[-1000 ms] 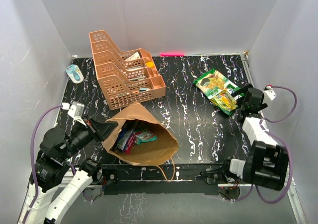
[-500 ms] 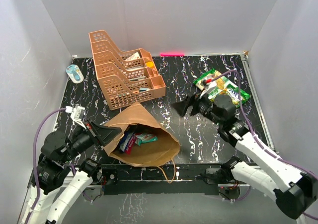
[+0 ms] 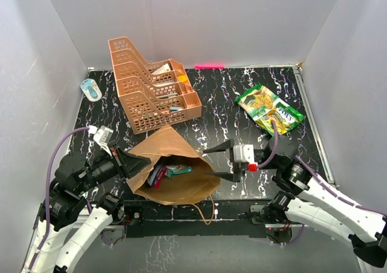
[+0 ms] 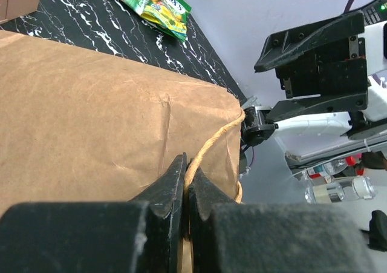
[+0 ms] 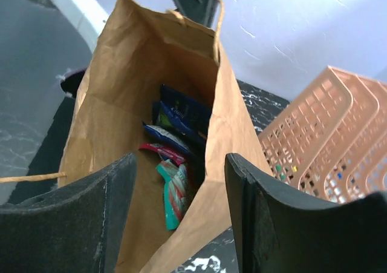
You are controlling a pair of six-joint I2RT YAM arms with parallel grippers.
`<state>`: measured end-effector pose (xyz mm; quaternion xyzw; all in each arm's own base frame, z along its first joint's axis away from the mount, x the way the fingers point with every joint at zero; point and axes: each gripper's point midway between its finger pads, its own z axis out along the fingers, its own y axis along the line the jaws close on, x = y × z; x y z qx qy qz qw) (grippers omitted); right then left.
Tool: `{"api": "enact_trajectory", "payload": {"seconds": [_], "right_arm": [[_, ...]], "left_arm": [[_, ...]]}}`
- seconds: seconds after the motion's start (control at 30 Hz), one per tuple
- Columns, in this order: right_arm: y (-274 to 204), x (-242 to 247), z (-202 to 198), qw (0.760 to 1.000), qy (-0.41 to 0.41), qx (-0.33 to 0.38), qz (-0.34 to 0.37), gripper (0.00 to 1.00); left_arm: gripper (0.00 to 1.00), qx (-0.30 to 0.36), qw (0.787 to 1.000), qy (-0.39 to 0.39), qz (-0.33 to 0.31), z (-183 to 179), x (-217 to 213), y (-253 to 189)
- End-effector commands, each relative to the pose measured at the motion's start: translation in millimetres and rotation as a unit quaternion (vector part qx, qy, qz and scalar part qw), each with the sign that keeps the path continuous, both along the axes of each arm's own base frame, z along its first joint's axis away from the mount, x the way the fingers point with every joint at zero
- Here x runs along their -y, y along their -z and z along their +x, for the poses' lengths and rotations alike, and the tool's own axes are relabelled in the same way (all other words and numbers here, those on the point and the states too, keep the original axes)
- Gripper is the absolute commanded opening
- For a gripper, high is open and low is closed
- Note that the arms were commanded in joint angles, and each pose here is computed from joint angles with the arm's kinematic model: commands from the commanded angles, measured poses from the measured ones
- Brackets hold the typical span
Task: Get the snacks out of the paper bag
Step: Take out the snack from the paper bag.
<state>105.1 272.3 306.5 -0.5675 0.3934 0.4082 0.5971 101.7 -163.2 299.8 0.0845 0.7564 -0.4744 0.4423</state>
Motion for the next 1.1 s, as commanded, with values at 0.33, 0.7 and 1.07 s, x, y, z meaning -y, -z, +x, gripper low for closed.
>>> {"api": "enact_trajectory", "payload": {"seconds": [0.33, 0.7, 1.07], "right_arm": [[53.1, -115.4, 6.9, 0.958, -0.039, 0.259, -0.119, 0.59], [45.9, -83.0, 17.1, 0.953, 0.030, 0.270, -0.137, 0.71], [21.9, -65.1, -25.6, 0.970, -0.040, 0.228, -0.081, 0.45]], "left_arm": [[0.00, 0.033, 0.999, 0.032, 0.023, -10.3, -0.3, -9.2], [0.00, 0.023, 1.000, 0.014, 0.011, -2.9, 0.1, -14.9], [0.00, 0.023, 0.998, 0.016, -0.058, 9.2, 14.4, -31.8]]}}
